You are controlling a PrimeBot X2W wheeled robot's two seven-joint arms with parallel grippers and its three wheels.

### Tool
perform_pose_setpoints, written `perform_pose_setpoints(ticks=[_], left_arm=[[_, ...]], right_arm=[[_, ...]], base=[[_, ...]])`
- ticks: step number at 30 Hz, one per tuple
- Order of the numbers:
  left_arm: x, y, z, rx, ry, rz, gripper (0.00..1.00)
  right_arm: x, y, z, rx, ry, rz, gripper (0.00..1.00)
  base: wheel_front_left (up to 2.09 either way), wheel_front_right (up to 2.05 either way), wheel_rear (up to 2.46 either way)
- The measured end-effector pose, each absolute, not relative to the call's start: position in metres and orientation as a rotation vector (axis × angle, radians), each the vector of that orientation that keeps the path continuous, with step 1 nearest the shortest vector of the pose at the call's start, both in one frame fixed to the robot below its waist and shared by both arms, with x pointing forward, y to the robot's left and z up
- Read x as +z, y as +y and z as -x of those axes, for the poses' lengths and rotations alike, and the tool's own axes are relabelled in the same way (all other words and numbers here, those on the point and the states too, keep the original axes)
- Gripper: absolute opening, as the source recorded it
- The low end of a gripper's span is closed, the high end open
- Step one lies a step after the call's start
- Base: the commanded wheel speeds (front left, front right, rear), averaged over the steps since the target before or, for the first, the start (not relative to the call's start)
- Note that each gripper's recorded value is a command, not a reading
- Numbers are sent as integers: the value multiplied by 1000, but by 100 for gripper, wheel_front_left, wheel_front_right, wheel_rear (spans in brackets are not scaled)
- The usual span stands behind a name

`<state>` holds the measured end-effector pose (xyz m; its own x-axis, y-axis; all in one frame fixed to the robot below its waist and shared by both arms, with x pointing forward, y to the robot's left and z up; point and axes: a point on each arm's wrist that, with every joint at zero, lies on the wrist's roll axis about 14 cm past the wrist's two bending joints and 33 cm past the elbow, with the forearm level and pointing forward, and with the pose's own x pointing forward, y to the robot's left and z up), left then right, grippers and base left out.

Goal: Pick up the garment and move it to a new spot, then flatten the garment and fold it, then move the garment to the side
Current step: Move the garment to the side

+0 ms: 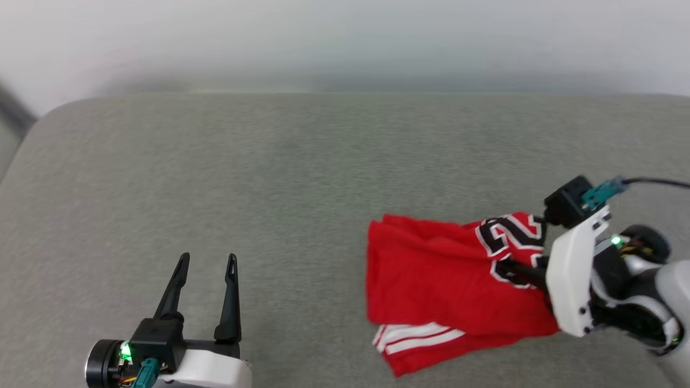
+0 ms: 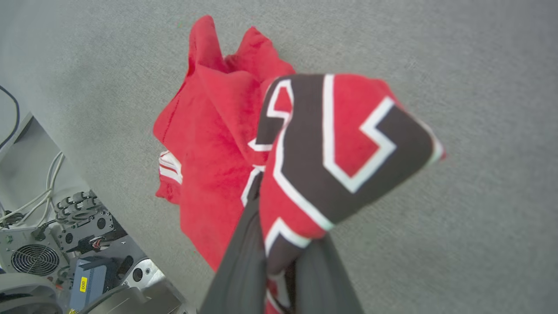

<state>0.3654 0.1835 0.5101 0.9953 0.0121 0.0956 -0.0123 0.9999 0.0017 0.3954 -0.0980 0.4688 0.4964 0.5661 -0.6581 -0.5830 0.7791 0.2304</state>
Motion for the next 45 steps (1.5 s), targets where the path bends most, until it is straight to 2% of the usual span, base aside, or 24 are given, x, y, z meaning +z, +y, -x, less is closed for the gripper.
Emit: perform_pose_setpoints(ticks=[4, 11, 18, 25, 32, 38, 39, 40, 45], left_arm=[[510, 161, -378, -57, -100, 13, 100], [507, 118, -408, -186, -108, 29, 100], [488, 94, -435, -278, -79, 29, 100], [467, 95, -458, -293, -55, 27, 100], [444, 104, -476, -284, -26, 20, 100], [437, 114, -478, -255, -11, 12, 100], [438, 115, -478, -252, -12, 12, 100], [442, 116, -477, -249, -19, 12, 100], [460, 120, -468, -219, -47, 22, 100]], right_arm=[[487, -145, -396, 590, 763, 90, 0], [503, -243, -398, 325, 764, 169, 0], [483, -329, -404, 79, 857, 224, 0], [465, -398, -422, -144, 920, 258, 0], [450, -438, -453, -304, 906, 272, 0], [418, -436, -464, -333, 940, 263, 0], [418, -437, -463, -339, 943, 269, 56], [422, -440, -462, -348, 931, 280, 100], [463, -445, -470, -363, 775, 326, 100]], base=[[0, 0, 0], [0, 0, 0], [0, 0, 0], [0, 0, 0], [0, 0, 0], [0, 0, 0], [0, 0, 0], [0, 0, 0], [0, 0, 0]])
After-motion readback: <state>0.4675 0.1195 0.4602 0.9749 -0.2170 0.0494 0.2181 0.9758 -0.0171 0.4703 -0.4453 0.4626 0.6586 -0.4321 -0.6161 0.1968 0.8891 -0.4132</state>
